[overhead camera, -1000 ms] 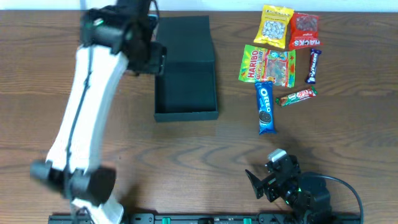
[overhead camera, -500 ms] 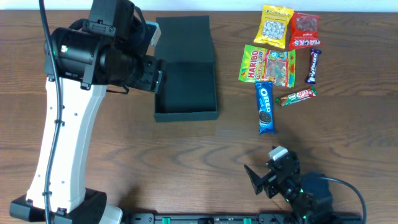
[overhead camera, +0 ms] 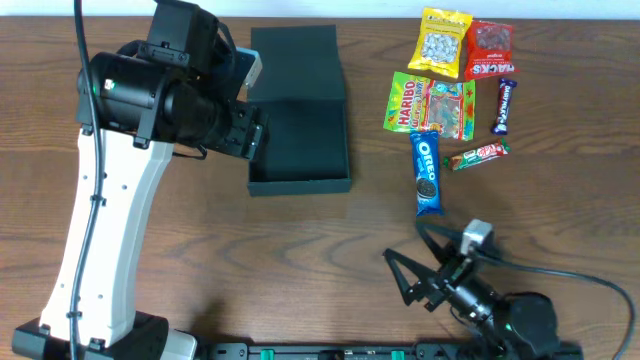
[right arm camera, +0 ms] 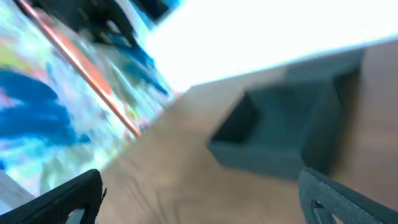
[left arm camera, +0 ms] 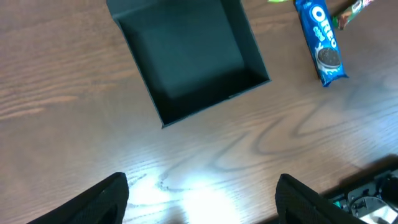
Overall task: Pack container
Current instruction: 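Reach the right gripper to the green Haribo bag and grasp it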
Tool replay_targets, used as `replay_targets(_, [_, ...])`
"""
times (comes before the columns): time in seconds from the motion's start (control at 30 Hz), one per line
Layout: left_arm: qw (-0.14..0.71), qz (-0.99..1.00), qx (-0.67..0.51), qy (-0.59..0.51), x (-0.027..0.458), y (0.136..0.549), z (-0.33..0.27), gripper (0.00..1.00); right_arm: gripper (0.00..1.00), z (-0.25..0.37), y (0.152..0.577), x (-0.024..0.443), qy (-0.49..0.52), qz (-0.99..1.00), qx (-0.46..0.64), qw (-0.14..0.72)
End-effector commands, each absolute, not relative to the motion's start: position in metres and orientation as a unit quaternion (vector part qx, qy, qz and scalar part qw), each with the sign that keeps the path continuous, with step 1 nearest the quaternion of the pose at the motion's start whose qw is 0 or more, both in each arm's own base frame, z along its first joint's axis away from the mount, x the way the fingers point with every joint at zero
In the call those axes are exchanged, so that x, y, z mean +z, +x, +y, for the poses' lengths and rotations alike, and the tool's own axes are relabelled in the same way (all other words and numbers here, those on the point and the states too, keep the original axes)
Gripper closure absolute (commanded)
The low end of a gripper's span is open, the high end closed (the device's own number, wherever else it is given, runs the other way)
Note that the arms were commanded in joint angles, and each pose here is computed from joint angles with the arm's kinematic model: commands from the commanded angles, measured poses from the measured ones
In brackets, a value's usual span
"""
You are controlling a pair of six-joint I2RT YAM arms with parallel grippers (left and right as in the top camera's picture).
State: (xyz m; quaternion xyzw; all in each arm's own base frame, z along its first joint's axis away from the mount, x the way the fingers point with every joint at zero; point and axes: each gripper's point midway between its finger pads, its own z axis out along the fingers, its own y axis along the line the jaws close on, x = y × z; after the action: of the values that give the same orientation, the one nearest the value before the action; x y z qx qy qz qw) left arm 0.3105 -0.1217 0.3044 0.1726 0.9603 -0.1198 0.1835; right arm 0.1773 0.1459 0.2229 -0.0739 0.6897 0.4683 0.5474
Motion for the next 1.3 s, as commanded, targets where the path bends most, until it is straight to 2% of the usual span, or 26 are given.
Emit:
replay_targets(0.0, [0.189,0.957,-0.119,0.185,0.306,0.308,-0.122,0.18,0.01,0.137,0.187,0.235,-0.048,0.682,0.462,0.565])
replay_targets(0.1, [0.193,0.956,-0.120,0.185,0.307,0.310,-0.122,0.02,0.01,0.127,0.204,0.237,-0.049,0.706,0.413,0.573])
replay_targets(0.2, [0.198,0.954,-0.116,0.194,0.307,0.311,-0.122,0.05,0.01,0.116,0.231,0.241,-0.056,0.745,0.356,0.562])
replay_targets(0.43, [0.209,0.960,-0.043,0.180,0.305,0.321,-0.098,0.05,0.01,0.083,0.329,0.246,-0.088,0.833,0.225,0.498])
replay_targets(0.7, [0.209,0.962,-0.025,0.177,0.304,0.322,-0.092,0.05,0.01,0.034,0.451,0.175,-0.031,0.925,0.074,0.371])
replay_targets(0.93, [0.209,0.962,-0.025,0.177,0.304,0.322,-0.092,0.05,0.01,0.020,0.515,0.083,-0.014,0.951,0.034,0.306])
replay_targets(1.17, [0.209,0.962,-0.025,0.177,0.304,0.322,-0.092,0.05,0.05,0.019,0.532,0.026,-0.011,0.962,0.029,0.271])
replay_targets(1.27, [0.209,0.962,-0.025,0.177,0.304,0.322,-0.092,0.05,0.12,0.015,0.531,0.015,-0.008,0.965,0.019,0.263])
